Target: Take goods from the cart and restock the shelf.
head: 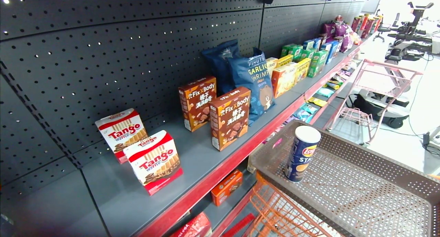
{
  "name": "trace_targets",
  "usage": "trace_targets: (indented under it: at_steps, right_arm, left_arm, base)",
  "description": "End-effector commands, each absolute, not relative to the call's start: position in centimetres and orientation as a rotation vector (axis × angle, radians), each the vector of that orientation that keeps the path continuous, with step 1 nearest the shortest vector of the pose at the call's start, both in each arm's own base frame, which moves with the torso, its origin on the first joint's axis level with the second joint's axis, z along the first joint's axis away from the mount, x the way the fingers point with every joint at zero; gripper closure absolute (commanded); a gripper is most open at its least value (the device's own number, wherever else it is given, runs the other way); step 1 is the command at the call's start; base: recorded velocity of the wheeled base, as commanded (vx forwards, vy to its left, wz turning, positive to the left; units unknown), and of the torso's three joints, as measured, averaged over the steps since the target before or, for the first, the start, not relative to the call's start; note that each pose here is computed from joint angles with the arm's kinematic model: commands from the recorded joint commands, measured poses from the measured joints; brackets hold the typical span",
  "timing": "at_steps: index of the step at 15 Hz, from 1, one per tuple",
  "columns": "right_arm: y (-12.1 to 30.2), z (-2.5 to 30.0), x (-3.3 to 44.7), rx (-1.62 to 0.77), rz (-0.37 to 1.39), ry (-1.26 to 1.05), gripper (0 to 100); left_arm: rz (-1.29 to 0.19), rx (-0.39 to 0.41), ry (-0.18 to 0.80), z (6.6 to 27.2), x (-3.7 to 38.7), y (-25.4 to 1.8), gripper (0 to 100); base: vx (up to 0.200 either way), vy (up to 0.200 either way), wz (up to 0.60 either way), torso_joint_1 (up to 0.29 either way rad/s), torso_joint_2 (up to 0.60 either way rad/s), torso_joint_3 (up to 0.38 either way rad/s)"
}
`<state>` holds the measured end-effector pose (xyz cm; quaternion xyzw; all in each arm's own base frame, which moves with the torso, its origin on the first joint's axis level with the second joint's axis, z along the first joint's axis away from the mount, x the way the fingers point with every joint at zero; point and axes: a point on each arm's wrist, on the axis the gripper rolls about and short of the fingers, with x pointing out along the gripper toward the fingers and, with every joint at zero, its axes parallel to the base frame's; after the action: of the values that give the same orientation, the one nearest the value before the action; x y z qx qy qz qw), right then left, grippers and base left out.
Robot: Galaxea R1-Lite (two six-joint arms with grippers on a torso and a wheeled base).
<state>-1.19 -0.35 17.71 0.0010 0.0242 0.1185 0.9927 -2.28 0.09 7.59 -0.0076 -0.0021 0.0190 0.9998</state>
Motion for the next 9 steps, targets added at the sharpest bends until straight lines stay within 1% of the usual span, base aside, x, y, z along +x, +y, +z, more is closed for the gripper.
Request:
trace_targets:
  at_steps: [1,6,9]
  right_arm:
    - [0.3,18.4,1.5,-0.010,0.220,0.129,0]
    - [1.6,19.0,6.2,-0.024,0.227,0.198,0]
    - [2.6,19.6,9.7,-0.022,0.238,0.186,0]
  left_arm:
    - [0.038,-0.015,-0.005,7.6,-2.3,0.1,0]
    - [0.037,-0.015,-0.005,7.6,-2.3,0.1,0]
    - [0.038,-0.015,-0.005,7.6,-2.3,0.1,0]
  base:
    - [0.000,0.000,0.00,0.000,0.00,0.000]
    - [0.000,0.000,0.00,0.000,0.00,0.000]
    - [0.000,0.000,0.00,0.000,0.00,0.000]
